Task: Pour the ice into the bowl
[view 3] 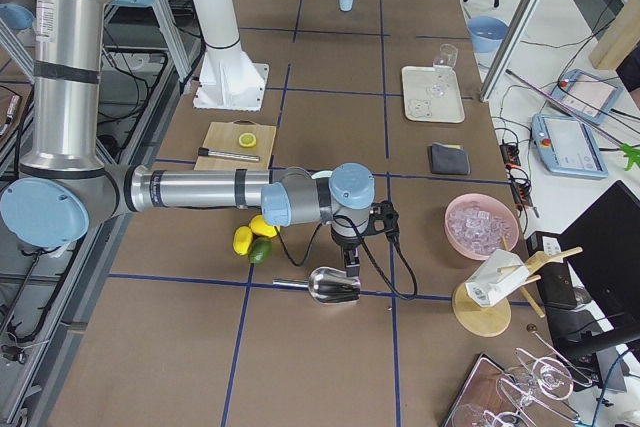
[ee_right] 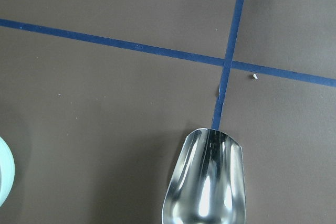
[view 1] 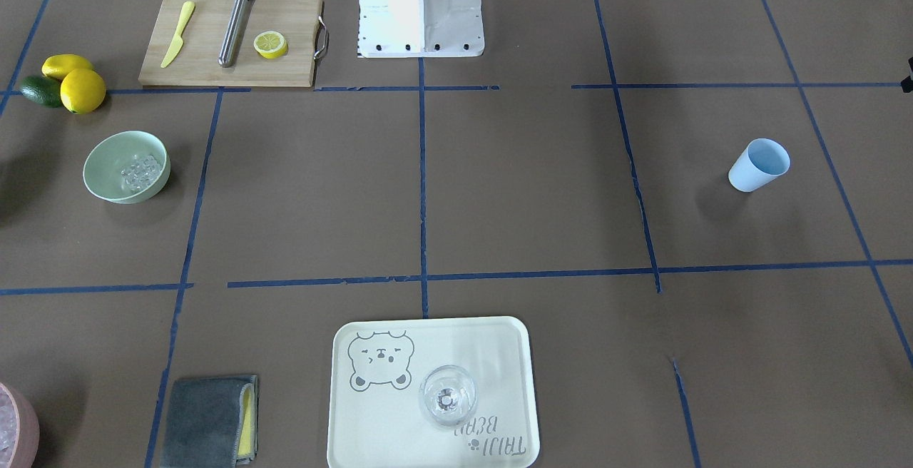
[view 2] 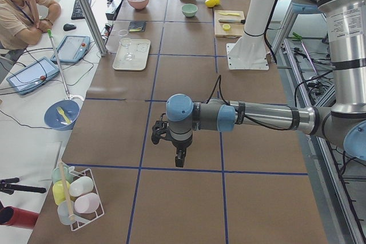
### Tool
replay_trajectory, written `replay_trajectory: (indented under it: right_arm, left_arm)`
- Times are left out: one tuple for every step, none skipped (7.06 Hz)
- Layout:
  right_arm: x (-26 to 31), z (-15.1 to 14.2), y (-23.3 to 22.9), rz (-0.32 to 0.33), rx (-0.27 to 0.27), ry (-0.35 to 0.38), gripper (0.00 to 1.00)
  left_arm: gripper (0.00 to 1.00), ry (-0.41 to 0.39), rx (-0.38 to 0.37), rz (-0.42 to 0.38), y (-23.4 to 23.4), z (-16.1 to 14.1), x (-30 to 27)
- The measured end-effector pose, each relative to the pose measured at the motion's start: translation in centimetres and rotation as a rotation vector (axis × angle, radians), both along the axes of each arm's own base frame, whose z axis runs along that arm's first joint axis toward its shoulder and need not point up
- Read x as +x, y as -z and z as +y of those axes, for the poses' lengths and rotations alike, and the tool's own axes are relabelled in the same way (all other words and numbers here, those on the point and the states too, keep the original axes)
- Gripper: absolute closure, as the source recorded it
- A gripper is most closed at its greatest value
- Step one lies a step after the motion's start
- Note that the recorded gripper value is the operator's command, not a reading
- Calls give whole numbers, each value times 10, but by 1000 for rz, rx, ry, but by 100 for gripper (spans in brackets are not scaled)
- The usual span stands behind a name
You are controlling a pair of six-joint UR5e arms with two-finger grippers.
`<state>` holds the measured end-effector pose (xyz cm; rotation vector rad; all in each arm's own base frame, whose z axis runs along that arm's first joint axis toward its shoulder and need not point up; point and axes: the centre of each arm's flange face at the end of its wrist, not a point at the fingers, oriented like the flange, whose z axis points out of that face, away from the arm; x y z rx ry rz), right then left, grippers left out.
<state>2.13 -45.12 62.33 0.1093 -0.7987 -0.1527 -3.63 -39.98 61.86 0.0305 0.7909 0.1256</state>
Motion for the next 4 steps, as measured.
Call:
replay_trajectory:
  right_arm:
    - [0,0,0,0,2,1,0]
    - [0,0,0,-3,4,3,0]
    - [-1,0,3,-7,8,6,0]
    - [-1,-2,5,-14,7,9,0]
  left_arm:
    - [0,-1,-13,46,-3,1,2]
    - [0,2,-27,69,-8,2,2]
    - [0,6,-34,77,-10,1,1]
    - [0,8,-34,77,-11,-1,0]
